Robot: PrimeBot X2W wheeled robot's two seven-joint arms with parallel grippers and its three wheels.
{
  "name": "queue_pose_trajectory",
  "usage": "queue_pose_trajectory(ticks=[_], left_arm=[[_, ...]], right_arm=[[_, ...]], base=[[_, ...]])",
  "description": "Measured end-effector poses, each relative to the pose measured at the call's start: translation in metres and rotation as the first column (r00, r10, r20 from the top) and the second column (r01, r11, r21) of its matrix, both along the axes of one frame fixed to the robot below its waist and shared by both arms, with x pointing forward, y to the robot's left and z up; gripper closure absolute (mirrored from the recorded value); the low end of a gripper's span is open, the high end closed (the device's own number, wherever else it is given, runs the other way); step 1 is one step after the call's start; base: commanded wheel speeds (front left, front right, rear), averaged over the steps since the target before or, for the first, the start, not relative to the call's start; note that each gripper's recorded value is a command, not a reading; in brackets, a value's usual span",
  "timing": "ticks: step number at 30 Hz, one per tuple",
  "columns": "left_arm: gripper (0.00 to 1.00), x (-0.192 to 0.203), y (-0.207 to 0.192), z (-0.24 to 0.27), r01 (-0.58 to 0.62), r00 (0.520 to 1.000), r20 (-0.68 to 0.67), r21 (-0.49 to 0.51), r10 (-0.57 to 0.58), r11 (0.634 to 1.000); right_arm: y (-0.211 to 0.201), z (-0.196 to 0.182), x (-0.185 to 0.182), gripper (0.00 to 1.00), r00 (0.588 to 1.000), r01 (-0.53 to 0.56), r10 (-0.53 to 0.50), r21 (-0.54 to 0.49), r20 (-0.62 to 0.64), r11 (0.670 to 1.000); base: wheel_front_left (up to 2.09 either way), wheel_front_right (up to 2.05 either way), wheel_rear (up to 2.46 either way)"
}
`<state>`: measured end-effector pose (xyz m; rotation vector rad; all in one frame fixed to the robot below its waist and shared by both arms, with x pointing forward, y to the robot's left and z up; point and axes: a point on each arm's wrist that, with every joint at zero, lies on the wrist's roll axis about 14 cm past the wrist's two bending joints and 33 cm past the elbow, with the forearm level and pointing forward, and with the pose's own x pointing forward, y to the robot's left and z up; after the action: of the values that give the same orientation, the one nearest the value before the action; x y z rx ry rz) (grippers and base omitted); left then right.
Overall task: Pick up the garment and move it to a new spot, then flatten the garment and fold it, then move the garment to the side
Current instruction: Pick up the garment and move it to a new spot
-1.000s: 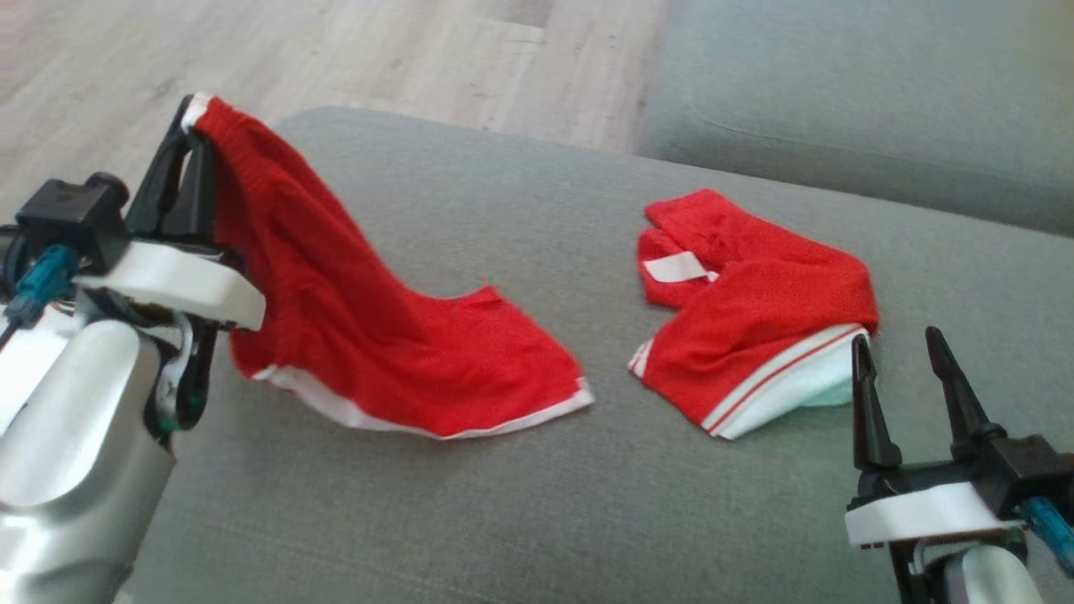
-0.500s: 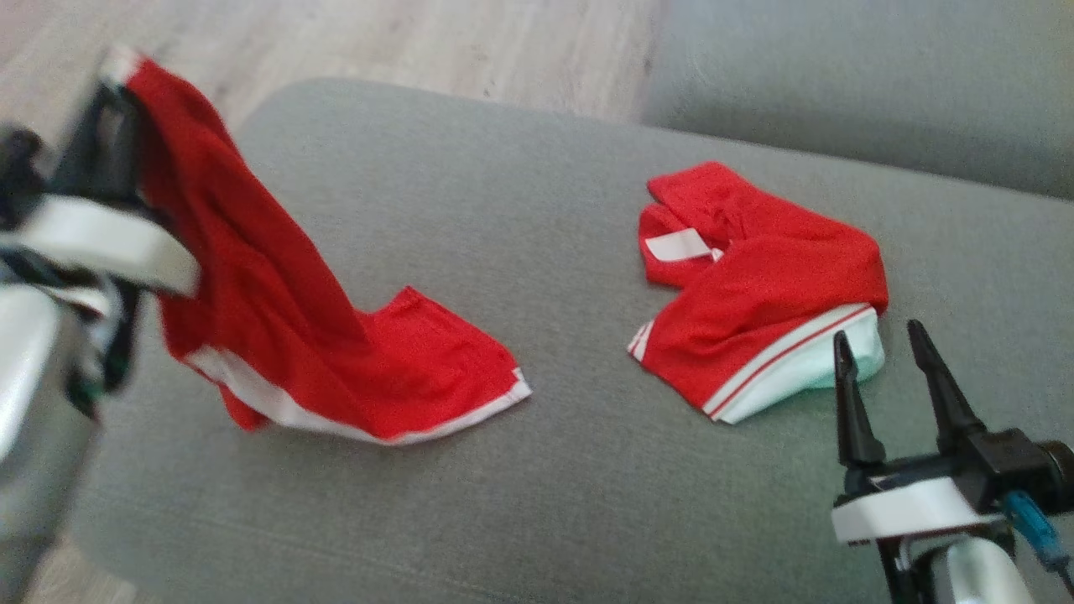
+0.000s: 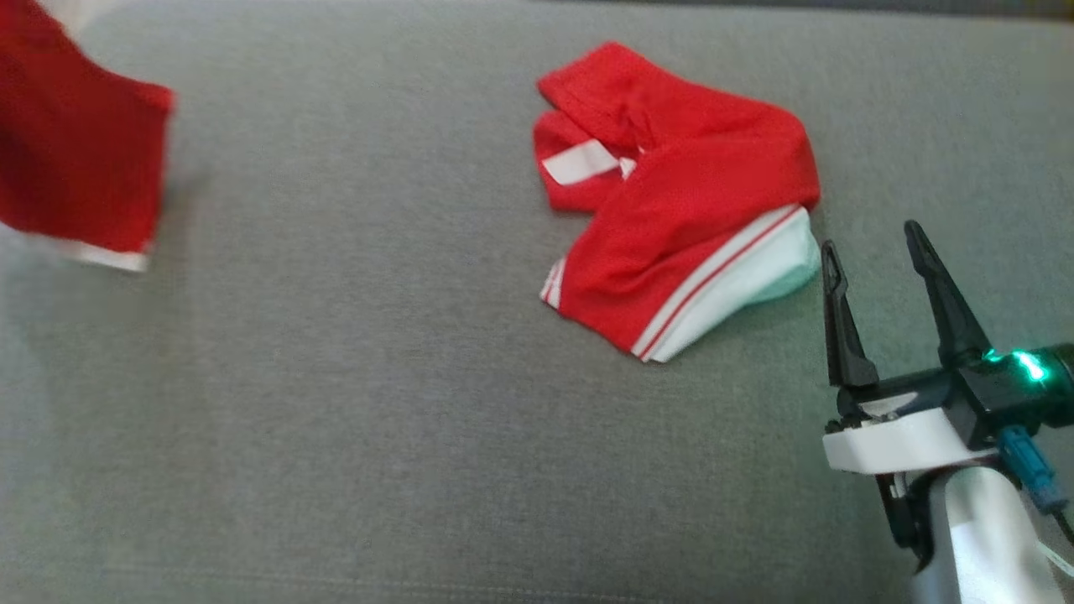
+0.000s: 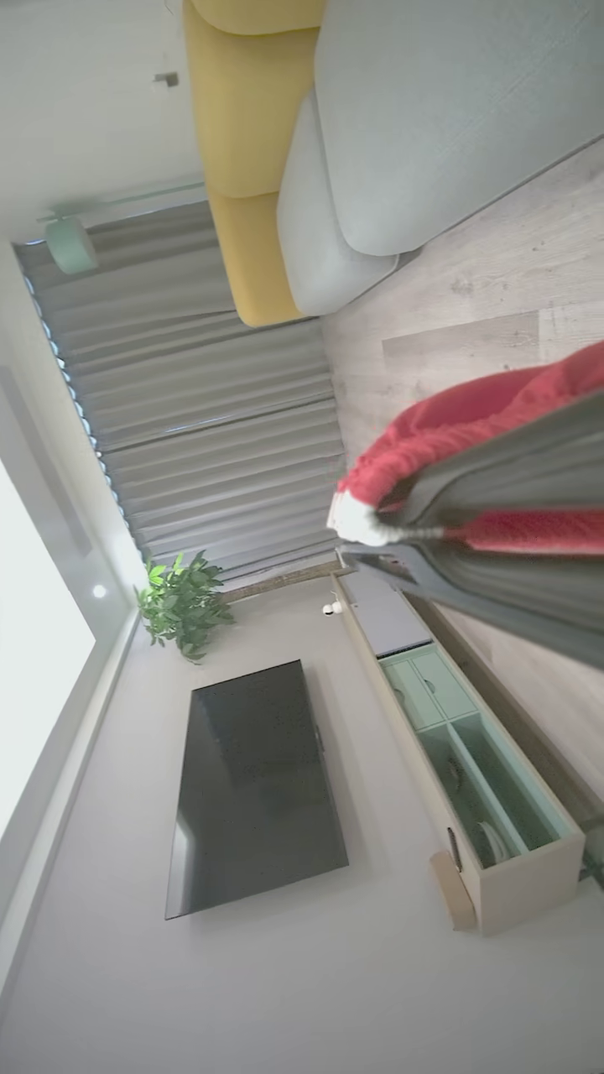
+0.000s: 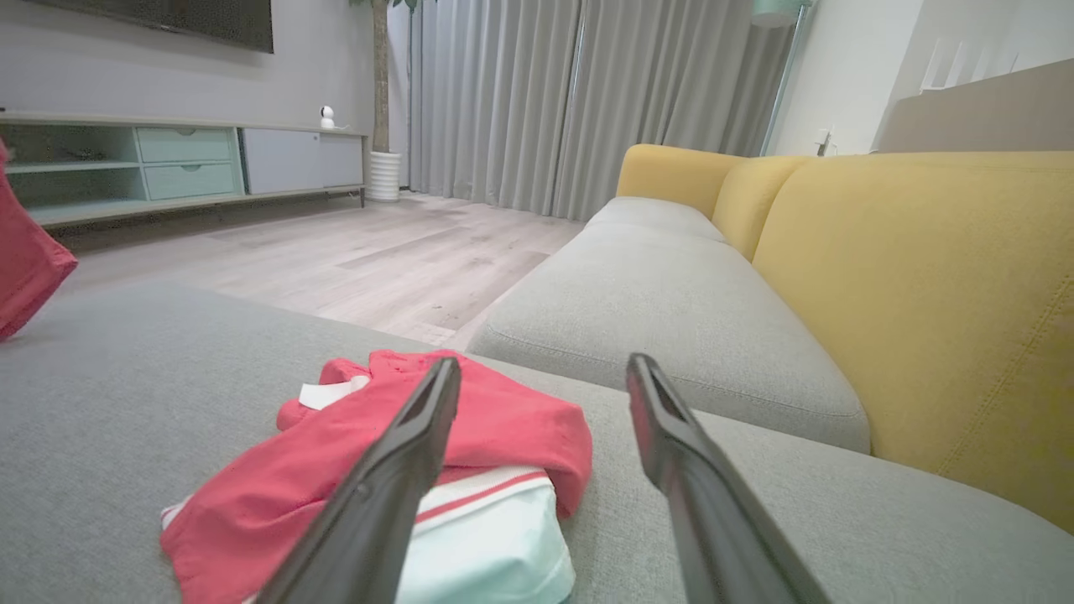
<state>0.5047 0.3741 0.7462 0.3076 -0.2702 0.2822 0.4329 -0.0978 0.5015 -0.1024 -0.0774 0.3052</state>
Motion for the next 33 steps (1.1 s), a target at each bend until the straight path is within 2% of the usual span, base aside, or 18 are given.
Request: queue_pose_trajectory(ticks=[7,14,15,16,17,18,24,33], left_arm=[[1.00,0.045,0.021,-0.096,-0.074,0.982,-0.178,-0.080,0.059,0.994],[1.00,0.050,0.019,-0.246,-0.174,0.893,-0.446,-0.217,0.061,0.960],[0.80,0.048,0.017,-0.263,-0.185,0.878,-0.476,-0.238,0.052,0.953],[0.54,0.045,0.015,-0.278,-0.201,0.863,-0.503,-0.258,0.046,0.945],[0.07,0.044,0.014,-0.290,-0.214,0.851,-0.524,-0.277,0.039,0.937],[0.00,0.041,0.013,-0.301,-0.232,0.839,-0.543,-0.301,0.033,0.925],[0.00,0.022,0.020,-0.329,-0.298,0.791,-0.610,-0.322,0.044,0.899],[0.00,-0.003,0.032,-0.316,-0.295,0.815,-0.579,-0.380,0.023,0.877]], right_arm=[[-0.016,-0.015,0.015,0.00,0.999,0.044,-0.045,-0.043,-0.023,0.998],[-0.019,-0.040,0.028,0.00,0.995,0.051,-0.056,-0.069,-0.077,0.996],[-0.019,-0.045,0.029,0.00,0.995,0.051,-0.057,-0.075,-0.087,0.996],[-0.020,-0.048,0.029,0.00,0.994,0.050,-0.057,-0.081,-0.095,0.996],[-0.020,-0.051,0.030,0.00,0.993,0.049,-0.058,-0.084,-0.100,0.995],[-0.020,-0.053,0.030,0.00,0.993,0.049,-0.058,-0.087,-0.103,0.995],[-0.017,-0.052,0.031,0.00,0.993,0.044,-0.052,-0.086,-0.104,0.995],[-0.006,-0.038,0.028,0.00,0.997,0.017,-0.022,-0.062,-0.077,0.998]], base=[[0.00,0.00,0.00],[0.00,0.00,0.00],[0.00,0.00,0.00],[0.00,0.00,0.00],[0.00,0.00,0.00],[0.00,0.00,0.00],[0.00,0.00,0.00],[0.00,0.00,0.00]])
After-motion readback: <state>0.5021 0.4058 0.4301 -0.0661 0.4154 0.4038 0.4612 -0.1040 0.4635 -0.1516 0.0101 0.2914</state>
